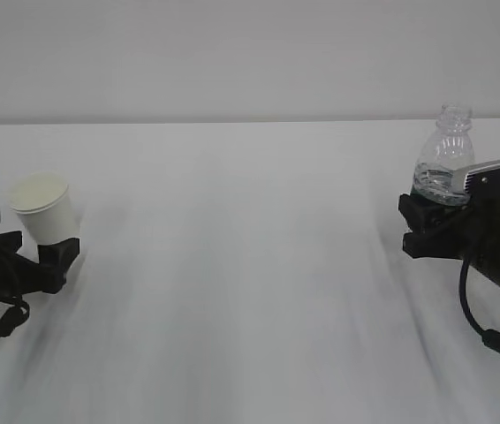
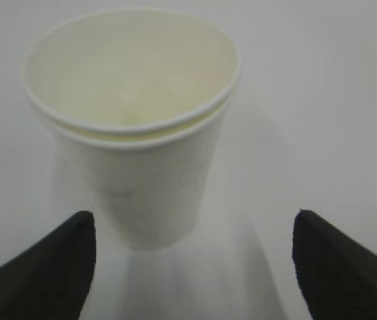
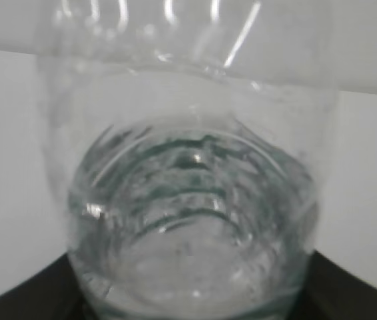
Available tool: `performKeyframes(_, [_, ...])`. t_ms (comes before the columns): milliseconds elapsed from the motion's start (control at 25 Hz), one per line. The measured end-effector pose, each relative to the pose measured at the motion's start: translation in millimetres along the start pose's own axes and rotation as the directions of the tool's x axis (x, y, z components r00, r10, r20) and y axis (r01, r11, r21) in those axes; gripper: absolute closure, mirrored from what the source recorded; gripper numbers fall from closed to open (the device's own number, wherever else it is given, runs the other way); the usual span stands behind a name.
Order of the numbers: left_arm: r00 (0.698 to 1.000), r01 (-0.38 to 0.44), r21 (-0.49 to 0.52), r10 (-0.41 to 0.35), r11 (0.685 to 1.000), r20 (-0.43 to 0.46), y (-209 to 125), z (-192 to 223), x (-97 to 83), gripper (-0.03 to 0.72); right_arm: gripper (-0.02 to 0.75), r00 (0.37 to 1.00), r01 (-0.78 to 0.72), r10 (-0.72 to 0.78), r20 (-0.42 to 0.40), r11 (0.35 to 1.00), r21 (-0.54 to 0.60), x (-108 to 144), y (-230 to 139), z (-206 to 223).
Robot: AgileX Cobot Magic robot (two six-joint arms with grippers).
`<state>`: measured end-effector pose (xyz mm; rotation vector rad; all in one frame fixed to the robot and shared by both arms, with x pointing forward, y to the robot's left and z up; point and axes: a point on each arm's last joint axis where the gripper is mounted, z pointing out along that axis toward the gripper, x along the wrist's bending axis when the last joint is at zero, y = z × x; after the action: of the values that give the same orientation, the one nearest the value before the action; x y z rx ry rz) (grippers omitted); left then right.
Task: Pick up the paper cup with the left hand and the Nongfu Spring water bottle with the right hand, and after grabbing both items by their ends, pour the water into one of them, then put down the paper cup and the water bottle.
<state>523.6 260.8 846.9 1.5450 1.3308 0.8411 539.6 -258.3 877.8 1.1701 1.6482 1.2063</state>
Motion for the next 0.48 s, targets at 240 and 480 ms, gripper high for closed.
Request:
performKeyframes(240, [1.0, 0.003, -0.015, -0.003, 1.0, -0.008, 1.3, 10.0, 1.7, -0.001, 0.329, 1.0, 0.0, 0.0, 0.0, 1.0, 0.0, 0.0, 0.0, 0.0])
performKeyframes(480, [0.997, 0.031, -0.021, -0.033, 0.999, -0.071, 1.4, 10.2, 7.6, 0.003, 0.329, 1.0, 0.009, -0.009, 0.0, 1.0, 0.0, 0.0, 0.0, 0.0])
